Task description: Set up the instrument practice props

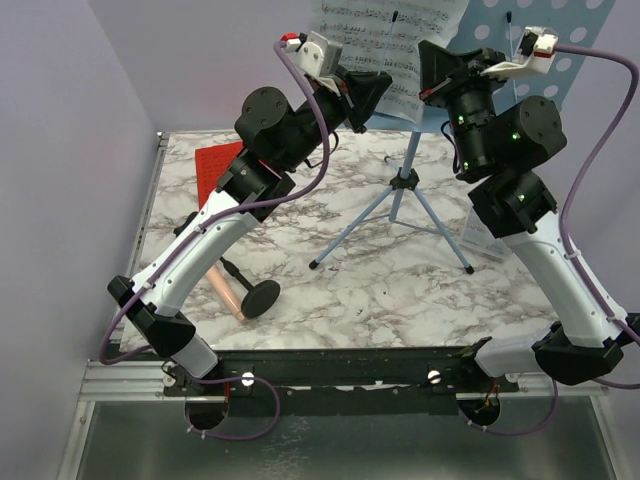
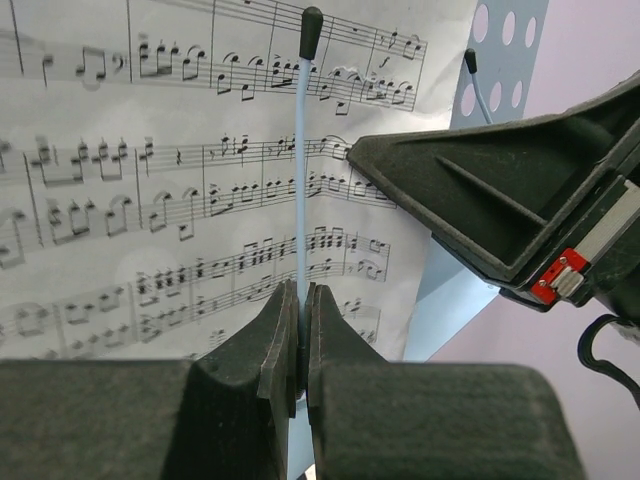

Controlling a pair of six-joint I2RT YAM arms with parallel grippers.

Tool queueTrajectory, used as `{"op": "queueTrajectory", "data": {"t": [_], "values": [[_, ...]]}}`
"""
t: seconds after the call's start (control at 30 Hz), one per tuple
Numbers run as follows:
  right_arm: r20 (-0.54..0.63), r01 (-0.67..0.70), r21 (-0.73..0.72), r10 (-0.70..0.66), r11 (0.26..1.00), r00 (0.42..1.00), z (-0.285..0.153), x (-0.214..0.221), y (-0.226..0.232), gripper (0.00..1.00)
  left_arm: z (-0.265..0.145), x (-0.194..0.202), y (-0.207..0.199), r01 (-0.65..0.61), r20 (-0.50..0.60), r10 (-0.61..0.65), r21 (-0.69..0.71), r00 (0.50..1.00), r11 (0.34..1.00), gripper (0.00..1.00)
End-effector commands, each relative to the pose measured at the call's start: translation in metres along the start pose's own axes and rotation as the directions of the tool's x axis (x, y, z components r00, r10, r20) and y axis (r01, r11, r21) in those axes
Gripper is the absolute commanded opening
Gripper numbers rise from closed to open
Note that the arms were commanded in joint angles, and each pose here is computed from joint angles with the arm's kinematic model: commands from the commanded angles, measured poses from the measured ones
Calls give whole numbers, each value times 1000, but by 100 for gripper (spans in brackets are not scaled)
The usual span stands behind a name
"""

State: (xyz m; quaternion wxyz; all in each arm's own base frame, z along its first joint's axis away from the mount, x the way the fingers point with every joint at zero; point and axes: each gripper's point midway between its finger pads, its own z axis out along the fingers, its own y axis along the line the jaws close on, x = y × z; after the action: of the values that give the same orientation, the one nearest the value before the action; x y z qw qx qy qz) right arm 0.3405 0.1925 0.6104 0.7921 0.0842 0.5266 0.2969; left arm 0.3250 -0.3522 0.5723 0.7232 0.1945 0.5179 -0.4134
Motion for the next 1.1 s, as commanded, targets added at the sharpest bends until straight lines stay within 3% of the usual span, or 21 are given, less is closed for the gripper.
{"op": "queueTrajectory", "data": {"t": [0.0,0.27,0.5,0.87,1.07], "values": [[8,20,-1,-20,1000,1000,1,3,-1,0,-14,-36,-11,-8,80,6,23,997,1000,0],[19,65,6,-65,998,998,1,-1,-3,0,-14,-35,-12,-2,77,0,28,997,1000,0],[40,184,-8,-183,983,982,0,-11,-4,0,-19,-38,-17,-3,97,-2,53,995,999,0],[78,354,-187,-346,916,935,-2,-13,24,0,-22,-39,-17,-15,117,8,57,993,998,0],[97,435,-203,-424,877,901,-2,-16,26,0,-22,-36,-16,-18,109,12,48,994,999,0]]}}
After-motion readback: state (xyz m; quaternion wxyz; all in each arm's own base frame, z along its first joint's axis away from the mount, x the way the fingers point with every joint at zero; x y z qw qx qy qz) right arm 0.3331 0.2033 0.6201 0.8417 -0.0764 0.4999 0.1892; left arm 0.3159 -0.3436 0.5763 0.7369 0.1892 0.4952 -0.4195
